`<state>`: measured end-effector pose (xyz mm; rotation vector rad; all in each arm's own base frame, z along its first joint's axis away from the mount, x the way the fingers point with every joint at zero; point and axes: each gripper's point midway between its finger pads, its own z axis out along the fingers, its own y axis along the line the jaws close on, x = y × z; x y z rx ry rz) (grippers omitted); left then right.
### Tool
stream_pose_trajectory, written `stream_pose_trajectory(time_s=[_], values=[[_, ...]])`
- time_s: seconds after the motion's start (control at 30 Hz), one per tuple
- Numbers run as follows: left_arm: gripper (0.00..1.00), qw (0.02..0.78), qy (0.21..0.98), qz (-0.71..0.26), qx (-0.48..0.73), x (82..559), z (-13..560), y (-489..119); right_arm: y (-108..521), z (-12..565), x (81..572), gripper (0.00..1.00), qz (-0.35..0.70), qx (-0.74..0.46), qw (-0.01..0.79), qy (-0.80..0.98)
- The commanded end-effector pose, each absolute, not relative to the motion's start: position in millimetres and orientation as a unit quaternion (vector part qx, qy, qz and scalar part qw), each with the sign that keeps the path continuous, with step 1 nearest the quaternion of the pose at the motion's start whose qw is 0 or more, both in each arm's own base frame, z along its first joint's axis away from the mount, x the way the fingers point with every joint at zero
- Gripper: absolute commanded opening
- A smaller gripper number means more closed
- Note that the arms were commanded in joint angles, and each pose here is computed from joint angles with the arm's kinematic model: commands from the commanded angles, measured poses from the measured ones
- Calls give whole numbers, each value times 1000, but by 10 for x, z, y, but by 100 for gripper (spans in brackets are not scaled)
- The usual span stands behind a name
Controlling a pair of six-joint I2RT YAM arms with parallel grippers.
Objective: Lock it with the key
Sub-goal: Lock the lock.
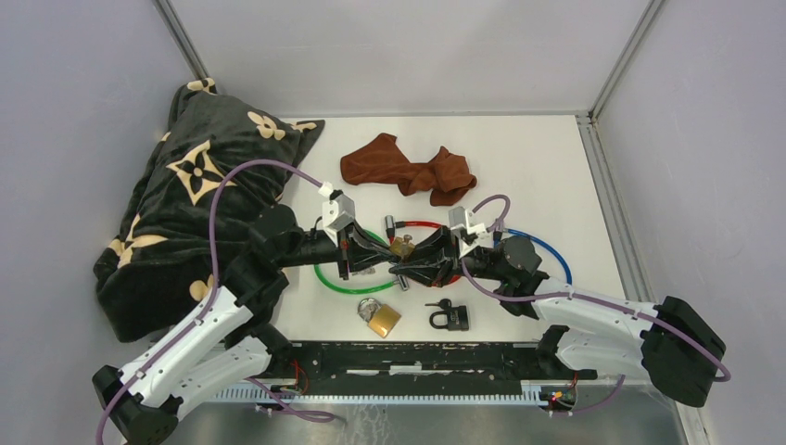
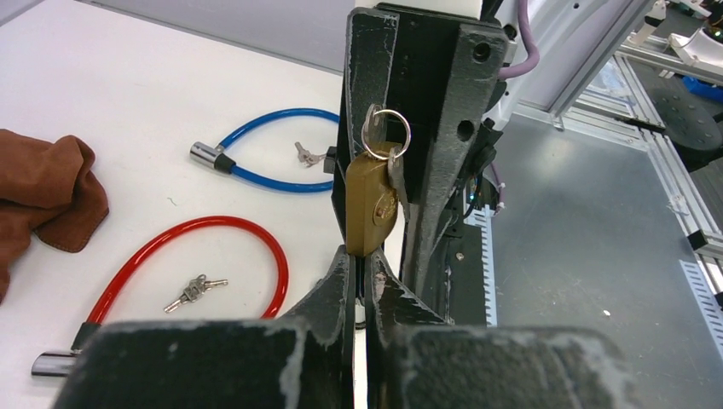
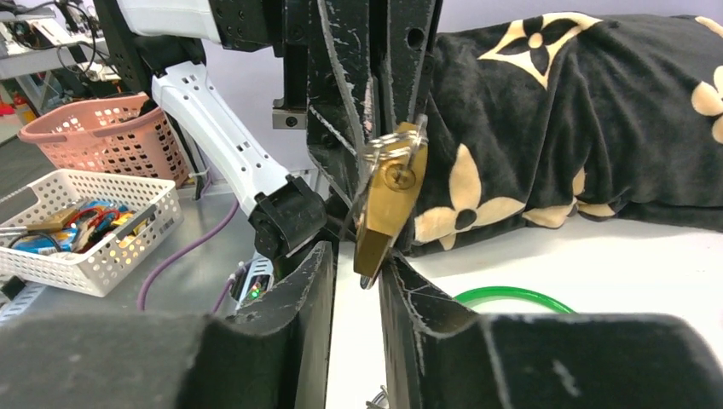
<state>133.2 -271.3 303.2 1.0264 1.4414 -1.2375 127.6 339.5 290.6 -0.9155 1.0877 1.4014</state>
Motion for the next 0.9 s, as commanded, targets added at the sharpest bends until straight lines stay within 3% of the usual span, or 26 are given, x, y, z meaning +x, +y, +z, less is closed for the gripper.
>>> stream_pose_trajectory(time_s=[0.0, 0.27, 0.3, 0.33, 0.63, 0.77, 0.87], values=[[2, 498, 547, -497, 454, 1277, 3220, -2723, 3404, 3264, 1271, 37, 577, -400, 582, 411], [2, 507, 534, -457, 499, 1255, 3130, -2648, 3405, 3054, 1312, 69, 519, -463, 559, 451], [2, 510, 530, -448, 509, 1259, 3122, -2634, 3386, 3034, 1356, 88, 503, -468, 558, 464], [2, 510, 528, -440, 518, 1256, 3104, -2621, 3360, 3031, 1389, 98, 488, -475, 557, 475], [2, 492, 529, -376, 581, 1313, 2818, -2530, 3318, 3197, 1669, 98, 416, -481, 531, 560], [2, 491, 530, -371, 583, 1323, 2812, -2524, 3382, 3185, 1644, 87, 426, -491, 514, 559], [2, 488, 536, -367, 583, 1341, 2802, -2518, 3400, 3134, 1592, 84, 432, -503, 497, 560]])
